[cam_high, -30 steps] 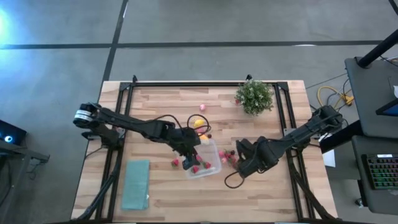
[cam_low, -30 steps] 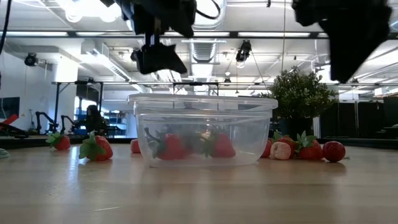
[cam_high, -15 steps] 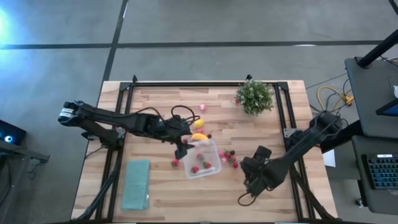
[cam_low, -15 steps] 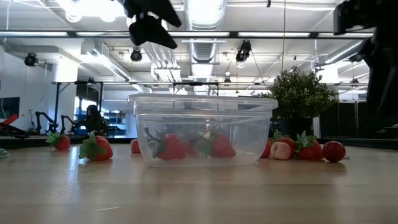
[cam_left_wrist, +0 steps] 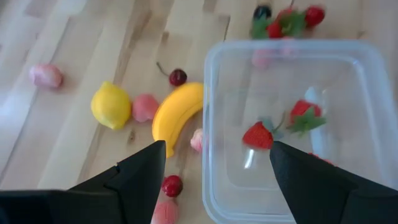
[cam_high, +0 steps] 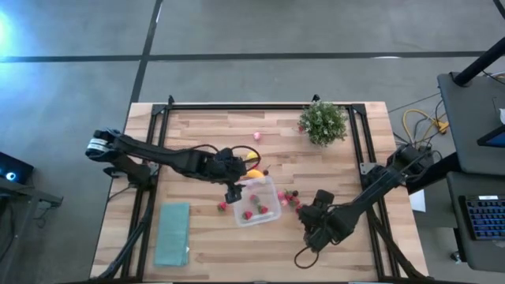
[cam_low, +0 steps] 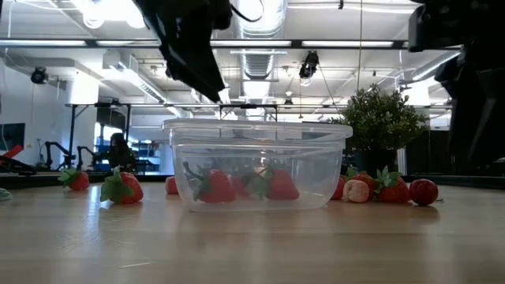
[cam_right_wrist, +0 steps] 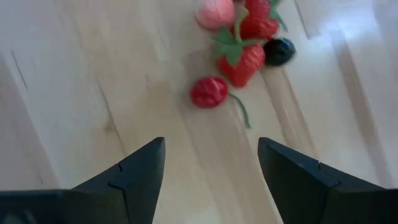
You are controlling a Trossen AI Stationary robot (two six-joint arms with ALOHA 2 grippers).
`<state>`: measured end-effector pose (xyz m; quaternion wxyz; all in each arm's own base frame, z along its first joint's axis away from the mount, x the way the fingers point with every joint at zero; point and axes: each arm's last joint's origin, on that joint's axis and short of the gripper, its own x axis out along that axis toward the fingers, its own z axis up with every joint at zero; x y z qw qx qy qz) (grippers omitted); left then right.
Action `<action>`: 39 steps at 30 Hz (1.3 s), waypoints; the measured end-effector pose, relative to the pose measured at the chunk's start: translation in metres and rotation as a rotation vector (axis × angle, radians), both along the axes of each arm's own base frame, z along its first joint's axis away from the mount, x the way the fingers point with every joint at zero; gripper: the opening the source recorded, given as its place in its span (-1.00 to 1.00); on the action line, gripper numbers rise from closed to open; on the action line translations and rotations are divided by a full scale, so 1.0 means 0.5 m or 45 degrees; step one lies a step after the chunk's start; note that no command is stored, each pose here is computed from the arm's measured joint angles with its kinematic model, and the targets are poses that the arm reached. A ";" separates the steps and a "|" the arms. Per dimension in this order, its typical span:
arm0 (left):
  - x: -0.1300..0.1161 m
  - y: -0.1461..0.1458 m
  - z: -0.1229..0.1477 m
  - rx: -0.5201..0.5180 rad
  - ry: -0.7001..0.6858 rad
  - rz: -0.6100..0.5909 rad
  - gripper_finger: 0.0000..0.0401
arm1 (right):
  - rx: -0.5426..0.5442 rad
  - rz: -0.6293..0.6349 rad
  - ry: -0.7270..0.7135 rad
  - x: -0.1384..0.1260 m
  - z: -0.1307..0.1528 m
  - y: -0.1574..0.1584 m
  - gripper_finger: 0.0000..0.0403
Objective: Pick and placing Produce into tupperware
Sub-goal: Put the red cherry into the transparent bin
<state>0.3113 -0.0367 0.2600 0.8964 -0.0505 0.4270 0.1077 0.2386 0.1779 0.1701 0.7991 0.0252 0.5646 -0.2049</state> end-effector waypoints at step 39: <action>0.009 -0.001 -0.028 0.008 0.086 -0.003 0.37 | 0.132 -0.113 0.040 0.075 -0.054 -0.040 -0.37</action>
